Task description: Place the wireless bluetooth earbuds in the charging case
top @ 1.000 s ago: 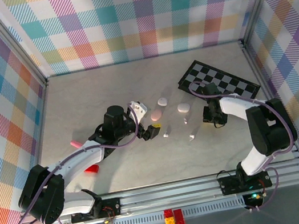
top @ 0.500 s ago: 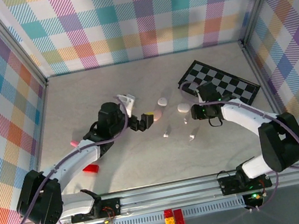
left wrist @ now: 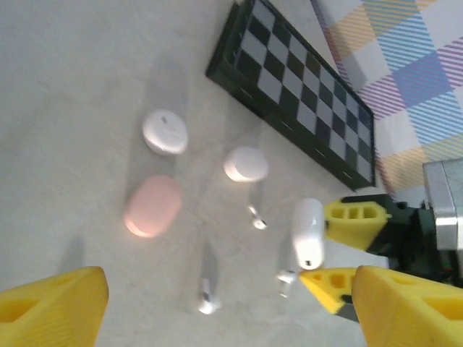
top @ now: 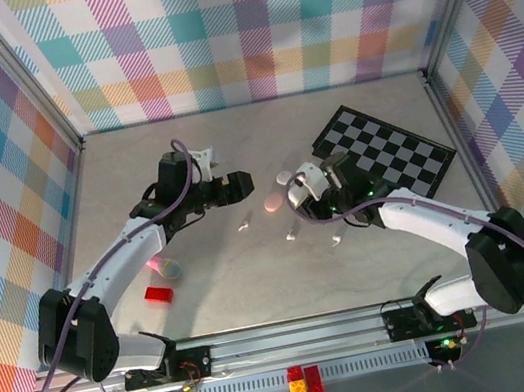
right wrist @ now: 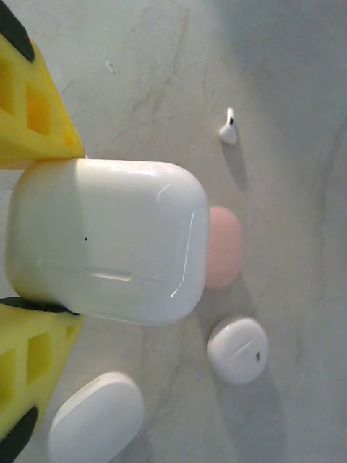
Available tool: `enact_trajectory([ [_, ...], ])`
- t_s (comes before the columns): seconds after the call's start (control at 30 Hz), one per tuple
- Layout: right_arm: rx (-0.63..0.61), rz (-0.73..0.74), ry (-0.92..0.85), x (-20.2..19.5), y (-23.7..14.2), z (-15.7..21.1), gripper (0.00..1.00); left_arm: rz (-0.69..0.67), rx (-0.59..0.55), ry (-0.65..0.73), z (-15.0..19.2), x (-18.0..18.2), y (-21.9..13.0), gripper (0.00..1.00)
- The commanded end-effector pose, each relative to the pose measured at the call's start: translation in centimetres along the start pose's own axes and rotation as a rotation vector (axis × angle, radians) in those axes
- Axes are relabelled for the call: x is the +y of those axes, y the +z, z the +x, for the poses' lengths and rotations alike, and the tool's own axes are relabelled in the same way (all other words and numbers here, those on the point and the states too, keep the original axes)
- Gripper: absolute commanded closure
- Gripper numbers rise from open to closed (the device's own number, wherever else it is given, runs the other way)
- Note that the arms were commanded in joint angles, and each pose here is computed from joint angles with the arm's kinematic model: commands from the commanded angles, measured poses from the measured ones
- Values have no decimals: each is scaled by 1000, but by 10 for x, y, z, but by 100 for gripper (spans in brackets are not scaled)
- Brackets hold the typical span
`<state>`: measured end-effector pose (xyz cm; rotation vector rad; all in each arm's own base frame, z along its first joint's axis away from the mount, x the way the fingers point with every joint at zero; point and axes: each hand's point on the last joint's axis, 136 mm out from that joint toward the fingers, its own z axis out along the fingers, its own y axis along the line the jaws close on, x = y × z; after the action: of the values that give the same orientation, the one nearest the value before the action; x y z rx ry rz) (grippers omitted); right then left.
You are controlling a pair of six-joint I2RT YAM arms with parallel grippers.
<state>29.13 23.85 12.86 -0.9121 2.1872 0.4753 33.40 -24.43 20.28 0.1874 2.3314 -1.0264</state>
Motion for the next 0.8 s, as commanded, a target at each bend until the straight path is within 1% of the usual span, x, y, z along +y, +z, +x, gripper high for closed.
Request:
enact_trajectory([
  [0.0,-86,-77,-101,19,-6,-23,61,82,155,-110,28,-25,11,15],
  [0.13,-109,-127,-105,29,-9,-29,62,162,187,-102,34,-47,22,20],
  [0.2,-122,-153,-107,35,-12,-32,62,182,190,-118,33,-51,26,28],
  [0.33,-127,-186,-110,42,-14,-31,62,225,201,-137,34,-59,31,35],
  [0.5,-132,-194,-103,44,-12,-32,62,250,262,-144,48,-66,46,36],
  [0.57,-136,-197,-101,45,-12,-33,62,271,279,-165,54,-68,54,38],
  [0.67,-141,-199,-99,45,-12,-34,62,309,300,-177,58,-76,60,49],
  [0.77,-140,-195,-98,44,-12,-33,61,314,290,-175,56,-78,60,65],
])
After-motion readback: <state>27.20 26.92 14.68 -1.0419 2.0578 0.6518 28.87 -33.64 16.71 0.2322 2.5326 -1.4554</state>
